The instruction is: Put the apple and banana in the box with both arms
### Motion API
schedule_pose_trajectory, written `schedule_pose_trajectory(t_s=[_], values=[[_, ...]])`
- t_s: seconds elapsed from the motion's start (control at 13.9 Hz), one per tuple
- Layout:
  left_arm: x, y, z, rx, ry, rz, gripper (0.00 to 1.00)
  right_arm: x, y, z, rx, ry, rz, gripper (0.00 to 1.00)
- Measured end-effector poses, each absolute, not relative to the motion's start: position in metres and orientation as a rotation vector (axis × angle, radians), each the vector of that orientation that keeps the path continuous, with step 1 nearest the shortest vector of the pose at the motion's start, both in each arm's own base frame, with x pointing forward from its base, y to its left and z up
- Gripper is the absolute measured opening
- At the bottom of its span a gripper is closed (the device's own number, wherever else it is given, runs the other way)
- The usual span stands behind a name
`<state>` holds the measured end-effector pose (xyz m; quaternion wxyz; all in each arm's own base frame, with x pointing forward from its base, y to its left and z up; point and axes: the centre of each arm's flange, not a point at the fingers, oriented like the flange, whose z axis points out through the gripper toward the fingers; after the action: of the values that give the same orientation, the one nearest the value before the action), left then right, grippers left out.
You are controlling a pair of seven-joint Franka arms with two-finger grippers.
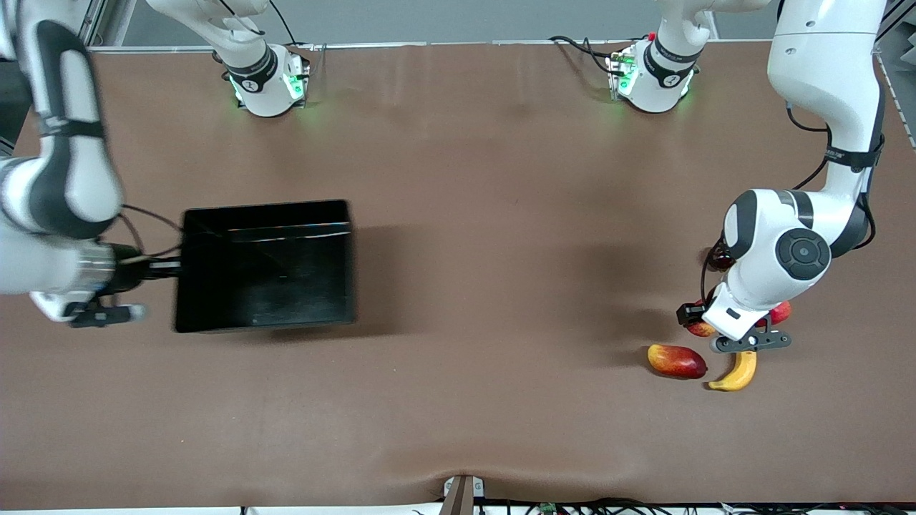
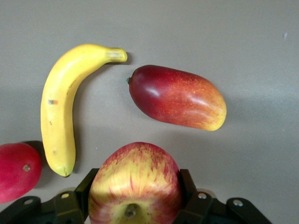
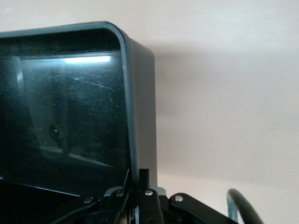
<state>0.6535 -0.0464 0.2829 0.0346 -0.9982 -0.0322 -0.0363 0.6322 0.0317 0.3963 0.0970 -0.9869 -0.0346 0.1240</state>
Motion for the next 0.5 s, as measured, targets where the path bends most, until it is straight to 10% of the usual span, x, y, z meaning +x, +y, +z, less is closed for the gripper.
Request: schedule_pose_trajectory(t_s=[0.5], values=[[0.653, -0.05, 0.341, -3.063, -0.101, -0.07, 0.73, 0.618, 0.247, 0.387, -2.876, 0.059, 0.208, 0.06]])
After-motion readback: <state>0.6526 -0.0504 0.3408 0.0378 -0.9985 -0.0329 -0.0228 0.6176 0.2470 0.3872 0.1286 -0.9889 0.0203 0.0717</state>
